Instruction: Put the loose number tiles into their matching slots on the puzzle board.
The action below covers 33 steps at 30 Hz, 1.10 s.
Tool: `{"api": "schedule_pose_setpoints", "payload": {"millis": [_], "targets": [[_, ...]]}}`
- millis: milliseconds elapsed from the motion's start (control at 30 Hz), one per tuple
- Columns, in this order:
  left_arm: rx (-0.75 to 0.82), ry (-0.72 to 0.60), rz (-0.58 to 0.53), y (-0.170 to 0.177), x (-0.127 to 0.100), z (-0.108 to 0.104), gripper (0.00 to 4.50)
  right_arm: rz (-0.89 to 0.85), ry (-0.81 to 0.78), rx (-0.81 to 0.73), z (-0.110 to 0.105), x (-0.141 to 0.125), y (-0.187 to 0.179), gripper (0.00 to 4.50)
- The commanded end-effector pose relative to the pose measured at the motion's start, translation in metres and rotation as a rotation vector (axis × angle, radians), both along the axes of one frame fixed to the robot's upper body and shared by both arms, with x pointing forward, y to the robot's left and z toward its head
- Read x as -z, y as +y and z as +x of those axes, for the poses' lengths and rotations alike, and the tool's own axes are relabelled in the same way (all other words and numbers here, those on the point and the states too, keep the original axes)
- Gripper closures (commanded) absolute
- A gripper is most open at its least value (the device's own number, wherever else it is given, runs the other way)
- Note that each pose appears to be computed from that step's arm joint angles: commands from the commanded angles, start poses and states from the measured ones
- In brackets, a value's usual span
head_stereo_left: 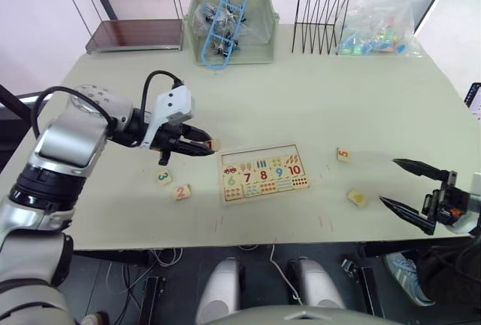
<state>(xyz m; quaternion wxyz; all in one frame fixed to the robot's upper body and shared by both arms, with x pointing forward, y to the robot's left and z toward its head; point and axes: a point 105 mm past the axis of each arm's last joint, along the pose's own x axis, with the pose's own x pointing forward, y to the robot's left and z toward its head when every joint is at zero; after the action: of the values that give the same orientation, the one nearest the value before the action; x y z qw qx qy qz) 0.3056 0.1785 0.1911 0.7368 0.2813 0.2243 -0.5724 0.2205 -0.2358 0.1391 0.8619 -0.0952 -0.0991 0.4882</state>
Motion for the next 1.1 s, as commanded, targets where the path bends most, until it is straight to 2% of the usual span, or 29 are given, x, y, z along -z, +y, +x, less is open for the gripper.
{"api": "schedule_pose_setpoints", "payload": {"millis": [33,167,500,700,1100], "targets": [[0.007,-0.018,0.006,0.002,-0.005,-0.008,3.59,-0.002,-0.041,-0.022,-0.001,-0.009,0.010,0.00],[0.004,0.013,0.047,0.003,0.001,-0.012,3.59,0.002,-0.041,-0.051,-0.003,-0.011,0.019,0.00],[0.030,0.033,0.155,-0.005,-0.006,-0.005,3.59,0.017,-0.040,-0.068,-0.003,-0.006,0.034,0.00],[0.035,0.022,0.285,-0.014,-0.007,0.012,3.59,0.033,-0.058,-0.044,-0.003,-0.004,0.037,0.00],[0.079,0.041,0.453,-0.036,0.010,0.037,3.59,0.017,-0.055,0.030,-0.015,0.002,0.024,0.00]]}}
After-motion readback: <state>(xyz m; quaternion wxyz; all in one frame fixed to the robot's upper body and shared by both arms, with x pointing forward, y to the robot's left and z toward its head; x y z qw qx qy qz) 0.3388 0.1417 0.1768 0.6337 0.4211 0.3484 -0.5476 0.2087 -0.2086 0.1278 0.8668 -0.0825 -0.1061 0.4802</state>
